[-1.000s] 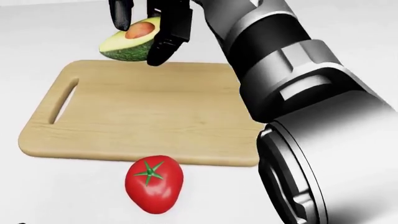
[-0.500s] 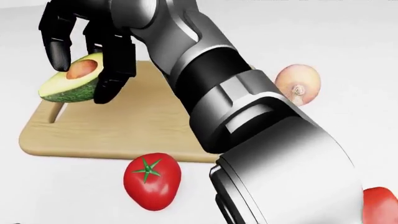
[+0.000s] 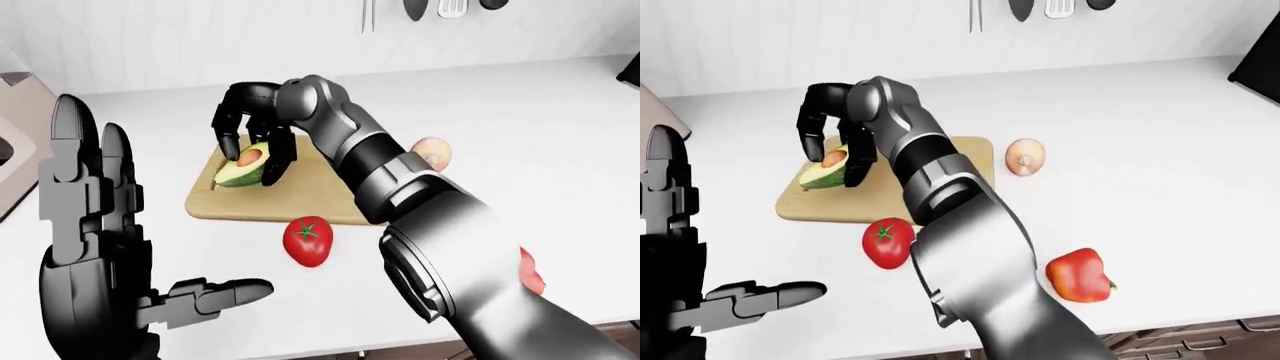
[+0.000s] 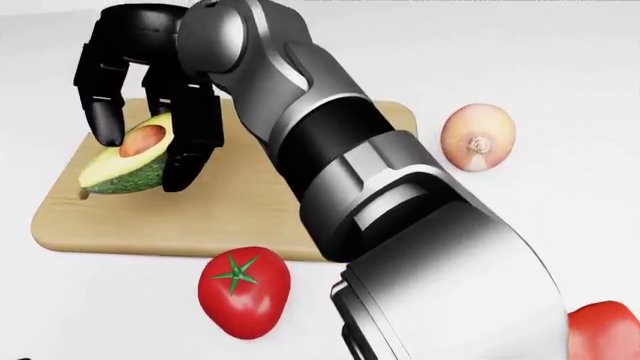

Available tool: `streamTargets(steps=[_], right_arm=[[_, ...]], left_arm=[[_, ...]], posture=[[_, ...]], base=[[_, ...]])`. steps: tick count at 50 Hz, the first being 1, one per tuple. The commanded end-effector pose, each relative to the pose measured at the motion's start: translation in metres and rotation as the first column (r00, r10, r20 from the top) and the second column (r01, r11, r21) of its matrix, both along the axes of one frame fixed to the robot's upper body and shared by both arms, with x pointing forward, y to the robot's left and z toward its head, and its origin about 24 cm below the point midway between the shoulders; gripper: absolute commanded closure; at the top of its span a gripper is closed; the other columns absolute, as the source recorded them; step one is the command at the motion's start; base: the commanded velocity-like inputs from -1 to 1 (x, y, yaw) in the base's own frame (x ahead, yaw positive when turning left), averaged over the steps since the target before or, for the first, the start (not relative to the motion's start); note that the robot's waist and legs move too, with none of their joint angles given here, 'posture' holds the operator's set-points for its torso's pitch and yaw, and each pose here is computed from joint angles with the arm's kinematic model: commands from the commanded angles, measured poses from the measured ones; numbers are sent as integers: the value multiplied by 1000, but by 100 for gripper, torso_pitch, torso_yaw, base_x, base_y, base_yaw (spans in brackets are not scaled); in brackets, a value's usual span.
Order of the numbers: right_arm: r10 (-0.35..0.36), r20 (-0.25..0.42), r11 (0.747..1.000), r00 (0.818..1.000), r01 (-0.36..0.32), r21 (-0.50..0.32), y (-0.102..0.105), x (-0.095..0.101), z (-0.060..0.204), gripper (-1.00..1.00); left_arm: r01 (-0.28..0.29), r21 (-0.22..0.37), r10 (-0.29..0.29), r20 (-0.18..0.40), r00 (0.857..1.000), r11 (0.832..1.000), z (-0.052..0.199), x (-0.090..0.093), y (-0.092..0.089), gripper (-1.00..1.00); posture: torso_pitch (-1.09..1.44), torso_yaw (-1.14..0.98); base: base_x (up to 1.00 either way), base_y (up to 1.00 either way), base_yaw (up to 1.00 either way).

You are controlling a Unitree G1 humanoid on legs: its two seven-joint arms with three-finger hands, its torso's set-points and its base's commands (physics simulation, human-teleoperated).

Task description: Place the avocado, onion, tomato and bell pepper on the cutting board.

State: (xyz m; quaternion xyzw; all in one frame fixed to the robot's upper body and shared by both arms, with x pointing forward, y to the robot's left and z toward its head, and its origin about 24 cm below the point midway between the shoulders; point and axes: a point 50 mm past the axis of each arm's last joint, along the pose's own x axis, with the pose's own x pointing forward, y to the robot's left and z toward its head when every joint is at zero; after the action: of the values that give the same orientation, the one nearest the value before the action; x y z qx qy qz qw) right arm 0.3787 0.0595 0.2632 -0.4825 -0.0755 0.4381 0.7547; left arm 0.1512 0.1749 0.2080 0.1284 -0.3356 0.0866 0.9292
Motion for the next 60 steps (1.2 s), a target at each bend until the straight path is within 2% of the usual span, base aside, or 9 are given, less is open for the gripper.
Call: streamTargets(steps=[1, 3, 9, 12, 13, 30, 42, 53, 60], right_arm=[[14, 83, 999, 996, -16, 30, 3, -3, 24, 100], [15, 83, 1000, 996, -17, 20, 3, -3, 22, 88], [10, 79, 1000, 997, -11, 7, 2, -2, 18, -40], [12, 83, 1000, 997, -12, 2, 3, -3, 18, -47], [-12, 103, 1000, 995, 11, 12, -2, 0, 28, -100], [-181, 253, 981, 950, 157, 112, -57, 6, 113, -100], [-293, 289, 956, 911, 284, 72, -100, 12, 132, -100], [-436, 338, 897, 834, 432, 93, -162, 3, 173, -100], [-510, 254, 856, 822, 515, 51, -203, 2, 172, -100]], left_arm=[[1, 11, -1, 60, 998, 1000, 8, -6, -2, -100], [0, 11, -1, 60, 998, 1000, 8, -6, -1, -100], [1, 12, -2, 59, 998, 1000, 8, -6, -2, -100], [-1, 12, 0, 60, 998, 1000, 8, -6, -2, -100], [-1, 12, 0, 60, 998, 1000, 8, -6, -2, -100], [-1, 14, 0, 61, 998, 1000, 8, -6, -3, -100], [0, 19, -1, 62, 998, 1000, 8, -6, -4, -100], [8, 22, -9, 57, 998, 1000, 7, -7, -7, -100], [3, 22, -5, 57, 998, 1000, 7, -7, -6, -100]], posture=[[0, 0], [0, 0], [0, 0], [0, 0], [0, 0], [0, 0], [0, 0], [0, 0], [0, 0]], base=[[0, 0, 0], [0, 0, 0], [0, 0, 0], [0, 0, 0], [0, 0, 0], [0, 0, 0], [0, 0, 0], [0, 0, 0], [0, 0, 0]])
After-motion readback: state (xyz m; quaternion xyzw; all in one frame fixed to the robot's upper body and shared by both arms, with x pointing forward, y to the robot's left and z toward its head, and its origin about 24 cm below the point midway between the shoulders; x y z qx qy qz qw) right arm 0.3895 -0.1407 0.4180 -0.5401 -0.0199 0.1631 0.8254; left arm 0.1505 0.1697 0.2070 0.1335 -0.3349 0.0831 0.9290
